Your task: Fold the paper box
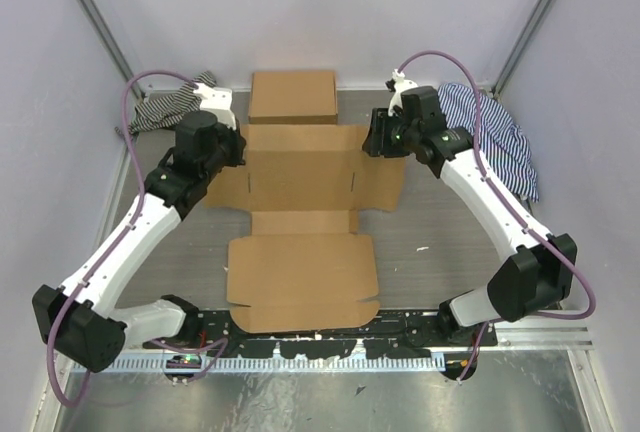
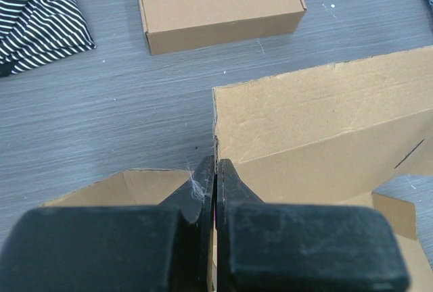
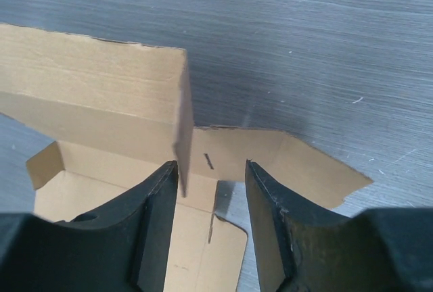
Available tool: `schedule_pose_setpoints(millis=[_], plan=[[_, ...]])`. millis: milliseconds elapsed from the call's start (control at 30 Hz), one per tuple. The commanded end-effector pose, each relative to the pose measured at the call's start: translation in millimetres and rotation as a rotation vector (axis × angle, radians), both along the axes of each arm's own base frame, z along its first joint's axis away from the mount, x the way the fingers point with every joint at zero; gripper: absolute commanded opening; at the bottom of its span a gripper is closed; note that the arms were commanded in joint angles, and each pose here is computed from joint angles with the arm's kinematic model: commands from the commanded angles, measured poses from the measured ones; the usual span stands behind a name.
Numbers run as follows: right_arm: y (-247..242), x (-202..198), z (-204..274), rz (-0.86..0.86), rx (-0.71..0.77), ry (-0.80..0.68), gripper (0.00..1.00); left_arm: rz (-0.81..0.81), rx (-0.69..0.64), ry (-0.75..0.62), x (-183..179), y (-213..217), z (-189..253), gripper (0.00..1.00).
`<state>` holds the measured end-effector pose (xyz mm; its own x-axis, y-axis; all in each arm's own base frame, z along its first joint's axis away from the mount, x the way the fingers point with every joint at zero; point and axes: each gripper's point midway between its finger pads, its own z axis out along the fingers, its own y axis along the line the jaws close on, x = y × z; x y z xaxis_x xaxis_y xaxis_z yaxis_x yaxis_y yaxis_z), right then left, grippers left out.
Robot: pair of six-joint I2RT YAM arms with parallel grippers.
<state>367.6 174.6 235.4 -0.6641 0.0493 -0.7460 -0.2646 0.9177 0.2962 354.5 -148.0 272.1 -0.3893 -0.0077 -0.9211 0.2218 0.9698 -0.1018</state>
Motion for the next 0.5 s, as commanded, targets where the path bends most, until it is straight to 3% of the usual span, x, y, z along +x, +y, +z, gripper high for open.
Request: schedule_pose_setpoints(millis=[0,467], plan=[[14,-5,46,0.099,0.062,-0.071,0.5,-0.001,0.007,-0.089,-4,0,14,0.05],[21,-13,44,0.134,0.067,0.045,0.46,-0.047,-0.025,-0.225,-29,-2,30,0.04]])
